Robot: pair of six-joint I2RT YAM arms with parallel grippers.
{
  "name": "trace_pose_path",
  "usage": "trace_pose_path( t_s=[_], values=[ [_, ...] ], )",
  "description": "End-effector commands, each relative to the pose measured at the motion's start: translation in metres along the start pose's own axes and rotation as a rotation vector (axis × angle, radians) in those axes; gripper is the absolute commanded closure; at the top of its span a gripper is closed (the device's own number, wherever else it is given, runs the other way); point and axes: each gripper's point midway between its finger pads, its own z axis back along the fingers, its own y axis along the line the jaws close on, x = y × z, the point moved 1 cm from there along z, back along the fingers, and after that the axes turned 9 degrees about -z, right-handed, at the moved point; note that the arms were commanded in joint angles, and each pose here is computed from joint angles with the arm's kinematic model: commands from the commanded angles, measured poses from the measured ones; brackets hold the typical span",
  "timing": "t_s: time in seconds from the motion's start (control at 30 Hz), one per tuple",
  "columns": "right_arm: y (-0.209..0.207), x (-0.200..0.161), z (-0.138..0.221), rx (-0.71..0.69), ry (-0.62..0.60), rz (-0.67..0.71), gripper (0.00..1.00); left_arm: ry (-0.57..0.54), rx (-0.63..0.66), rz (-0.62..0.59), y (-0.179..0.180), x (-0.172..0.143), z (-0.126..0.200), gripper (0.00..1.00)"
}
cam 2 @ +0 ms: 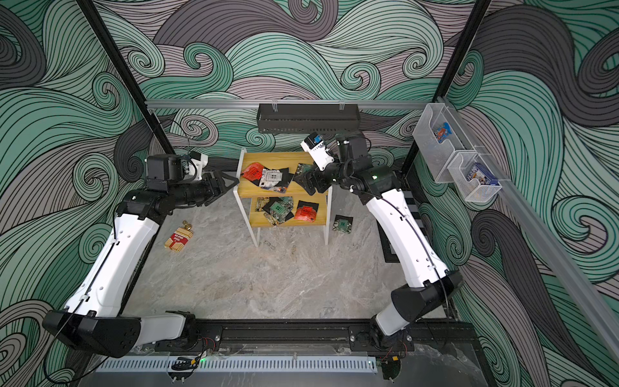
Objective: Remove the tea bags from the shelf
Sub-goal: Pick up the tea bag from the shelf.
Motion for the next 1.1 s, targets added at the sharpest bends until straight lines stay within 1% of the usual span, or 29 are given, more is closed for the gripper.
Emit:
trace_pose_path(
  t_s=[0.0,0.27,0.63,0.8,0.93,1.07],
  values=[
    [-0.003,0.002,-0.009,-0.002,0.017,-0.035,0.11,0.017,-0.019,-0.003,-0.003,-0.002,-0.002,0.25],
    [-0.008,-0.006,-0.030,0.011,0.064,-0.087,0.12,0.017,-0.014,-0.007,-0.002,-0.003,-0.001,0.25],
    [-0.003,-0.033,-0.023,0.018,0.114,-0.104,0.13,0.020,-0.006,-0.005,0.000,-0.005,-0.001,0.26],
    [-0.001,-0.034,-0.018,-0.002,0.111,-0.065,0.14,0.019,-0.006,-0.001,0.000,-0.006,-0.001,0.26],
    [0.005,-0.033,-0.019,-0.019,0.126,0.016,0.14,0.019,-0.007,0.001,0.000,-0.006,0.000,0.26],
    [0.012,-0.034,-0.022,-0.032,0.148,0.113,0.10,0.019,-0.007,-0.001,-0.001,-0.007,0.002,0.26]
  ],
)
